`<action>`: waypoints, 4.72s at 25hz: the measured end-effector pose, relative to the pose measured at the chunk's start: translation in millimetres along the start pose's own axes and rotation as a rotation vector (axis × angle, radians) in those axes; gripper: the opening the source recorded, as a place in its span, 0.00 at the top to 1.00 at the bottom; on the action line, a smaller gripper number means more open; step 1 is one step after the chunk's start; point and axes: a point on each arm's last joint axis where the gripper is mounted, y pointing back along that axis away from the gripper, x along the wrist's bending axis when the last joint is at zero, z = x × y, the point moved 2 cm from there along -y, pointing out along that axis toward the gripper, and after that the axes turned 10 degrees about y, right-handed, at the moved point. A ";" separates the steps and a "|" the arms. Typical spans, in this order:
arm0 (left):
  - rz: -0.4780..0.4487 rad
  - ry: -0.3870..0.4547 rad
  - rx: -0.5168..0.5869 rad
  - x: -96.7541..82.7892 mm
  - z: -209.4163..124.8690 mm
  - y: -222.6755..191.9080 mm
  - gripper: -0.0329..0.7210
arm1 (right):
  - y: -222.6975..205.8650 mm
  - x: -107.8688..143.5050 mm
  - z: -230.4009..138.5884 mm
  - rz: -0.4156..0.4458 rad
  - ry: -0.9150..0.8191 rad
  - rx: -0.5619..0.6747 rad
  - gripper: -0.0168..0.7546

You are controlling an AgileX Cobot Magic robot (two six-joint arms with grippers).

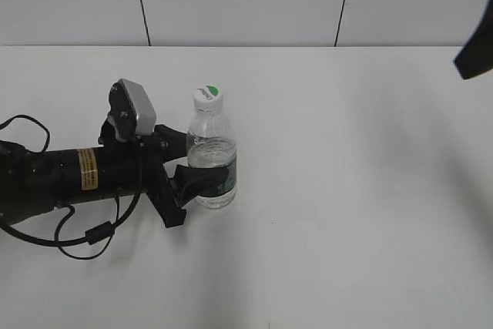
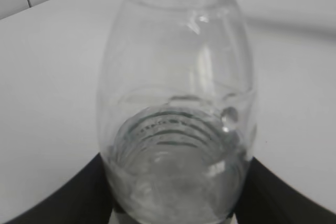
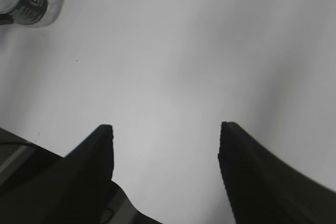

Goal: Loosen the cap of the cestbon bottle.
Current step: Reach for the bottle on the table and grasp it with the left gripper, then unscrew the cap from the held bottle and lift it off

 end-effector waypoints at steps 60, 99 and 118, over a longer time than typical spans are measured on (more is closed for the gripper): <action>-0.038 -0.021 0.033 -8.3 -2.8 -4.7 0.44 | -151.5 147.7 122.1 0.190 0.326 0.193 0.45; -0.038 -0.020 0.033 -8.3 -2.8 -4.7 0.44 | -141.9 150.3 129.6 0.207 0.321 0.155 0.57; -0.038 -0.020 0.034 -8.3 -2.9 -4.7 0.44 | -139.5 148.6 131.6 0.257 1.458 0.019 0.58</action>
